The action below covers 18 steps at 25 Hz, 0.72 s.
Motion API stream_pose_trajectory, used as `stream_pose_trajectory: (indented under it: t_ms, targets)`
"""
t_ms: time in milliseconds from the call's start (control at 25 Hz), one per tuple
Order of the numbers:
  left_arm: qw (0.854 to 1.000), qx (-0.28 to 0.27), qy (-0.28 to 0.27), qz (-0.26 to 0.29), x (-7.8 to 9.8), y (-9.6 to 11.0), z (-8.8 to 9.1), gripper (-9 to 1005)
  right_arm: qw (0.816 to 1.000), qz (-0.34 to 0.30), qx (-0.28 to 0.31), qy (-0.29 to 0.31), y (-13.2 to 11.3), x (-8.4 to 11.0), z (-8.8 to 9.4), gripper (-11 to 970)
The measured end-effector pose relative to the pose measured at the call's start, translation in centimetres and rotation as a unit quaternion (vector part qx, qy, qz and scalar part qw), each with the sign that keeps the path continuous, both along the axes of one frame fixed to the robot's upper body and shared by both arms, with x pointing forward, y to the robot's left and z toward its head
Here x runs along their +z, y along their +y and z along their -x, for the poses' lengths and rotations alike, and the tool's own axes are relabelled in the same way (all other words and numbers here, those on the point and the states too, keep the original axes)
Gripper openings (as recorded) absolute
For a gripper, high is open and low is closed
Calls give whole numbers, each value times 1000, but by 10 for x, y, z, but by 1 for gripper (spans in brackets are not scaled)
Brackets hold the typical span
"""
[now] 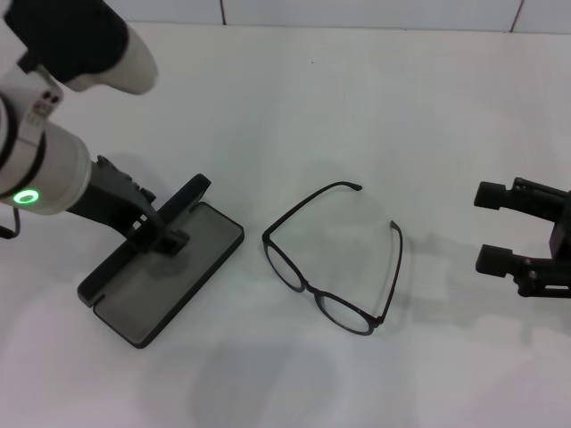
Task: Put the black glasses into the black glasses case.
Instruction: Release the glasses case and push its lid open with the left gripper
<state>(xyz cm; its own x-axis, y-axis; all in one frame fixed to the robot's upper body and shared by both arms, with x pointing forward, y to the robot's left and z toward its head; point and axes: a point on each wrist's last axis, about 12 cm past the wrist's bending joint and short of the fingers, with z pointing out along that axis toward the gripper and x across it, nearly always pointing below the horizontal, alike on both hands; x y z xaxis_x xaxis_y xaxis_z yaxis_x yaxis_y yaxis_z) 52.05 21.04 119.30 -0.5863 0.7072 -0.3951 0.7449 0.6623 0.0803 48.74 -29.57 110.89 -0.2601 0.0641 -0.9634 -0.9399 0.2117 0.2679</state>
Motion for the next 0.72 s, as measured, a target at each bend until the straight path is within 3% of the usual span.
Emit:
stream_pose_trajectory:
  t_ms: [400, 720]
  targets:
    - [999, 24, 26, -41, -19, 2, -18, 667, 1000, 2, -5, 0, -1, -2, 0, 884]
    - [997, 48, 40, -56, -23, 2, -22, 631, 1000, 1, -8, -1, -1, -1, -1, 884]
